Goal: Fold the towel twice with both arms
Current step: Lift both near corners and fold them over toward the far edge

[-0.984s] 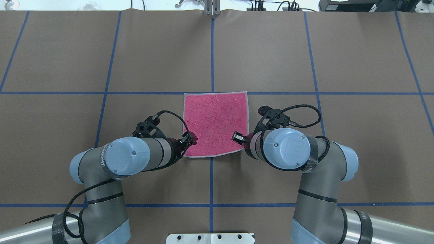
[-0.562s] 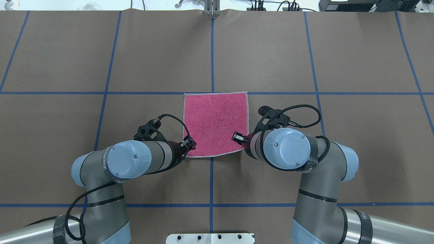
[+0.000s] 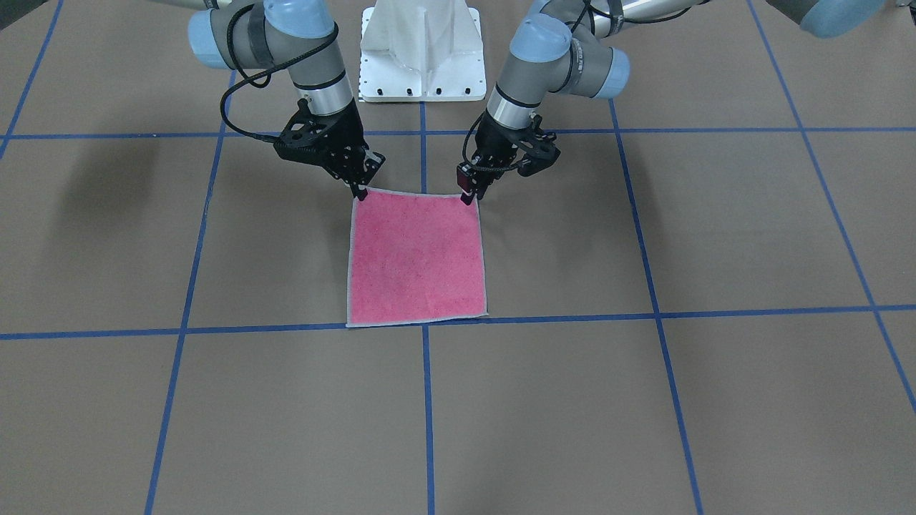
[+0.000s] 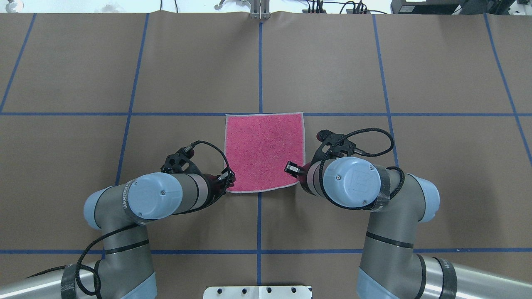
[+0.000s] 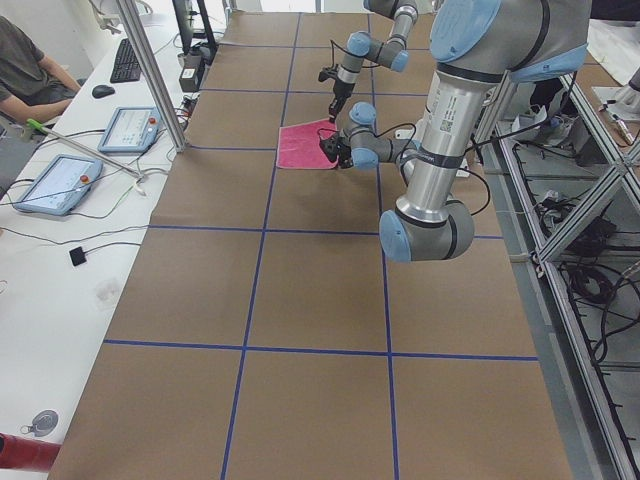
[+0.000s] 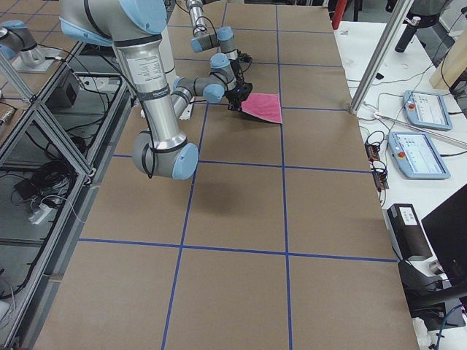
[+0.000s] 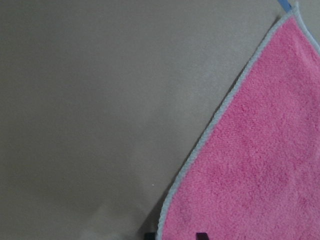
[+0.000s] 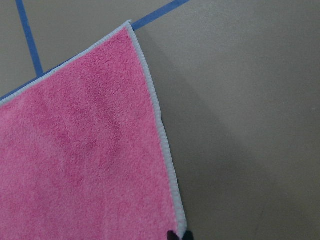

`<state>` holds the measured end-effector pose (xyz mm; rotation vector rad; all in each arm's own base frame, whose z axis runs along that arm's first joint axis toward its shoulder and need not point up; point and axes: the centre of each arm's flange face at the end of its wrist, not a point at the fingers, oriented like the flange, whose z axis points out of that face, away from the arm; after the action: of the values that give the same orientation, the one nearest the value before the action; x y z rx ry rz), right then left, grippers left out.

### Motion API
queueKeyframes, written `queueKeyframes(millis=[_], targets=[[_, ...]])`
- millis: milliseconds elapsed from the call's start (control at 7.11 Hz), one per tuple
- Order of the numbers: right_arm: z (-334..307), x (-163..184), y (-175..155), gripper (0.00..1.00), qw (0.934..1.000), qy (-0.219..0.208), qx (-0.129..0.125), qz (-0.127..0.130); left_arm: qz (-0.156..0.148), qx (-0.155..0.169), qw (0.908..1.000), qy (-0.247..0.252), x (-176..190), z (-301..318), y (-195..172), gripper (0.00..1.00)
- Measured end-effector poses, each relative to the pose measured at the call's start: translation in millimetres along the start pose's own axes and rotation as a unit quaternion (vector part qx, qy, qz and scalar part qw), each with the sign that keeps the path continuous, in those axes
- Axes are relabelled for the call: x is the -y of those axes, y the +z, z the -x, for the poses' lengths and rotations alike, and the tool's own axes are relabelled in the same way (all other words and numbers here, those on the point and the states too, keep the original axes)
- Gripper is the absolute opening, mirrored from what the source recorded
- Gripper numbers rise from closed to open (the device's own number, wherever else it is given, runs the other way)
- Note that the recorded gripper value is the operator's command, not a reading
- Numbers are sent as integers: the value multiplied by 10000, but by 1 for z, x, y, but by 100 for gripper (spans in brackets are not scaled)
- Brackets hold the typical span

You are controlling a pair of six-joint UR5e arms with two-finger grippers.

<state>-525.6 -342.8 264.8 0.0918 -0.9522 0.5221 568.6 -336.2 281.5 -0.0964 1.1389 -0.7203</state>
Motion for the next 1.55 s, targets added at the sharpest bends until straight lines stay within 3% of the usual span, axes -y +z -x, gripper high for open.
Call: queueKeyframes(millis=[281,984,1265,1546], targets=[[0,0,1,11,10000,5,-7,-1,-16,32,10000,2,2,4,0,0],[3,1,-7,11,10000,48,71,14,75,-90,9999,-6,-4,-6,-15,0],[8,23,-24,11,9992,321,173,157,16,-173,9998,-50,0,-27,-32,0],[12,57,-22,11,9972,700,104,251,-210,-323,9991,-175,31,-50,-44,0]])
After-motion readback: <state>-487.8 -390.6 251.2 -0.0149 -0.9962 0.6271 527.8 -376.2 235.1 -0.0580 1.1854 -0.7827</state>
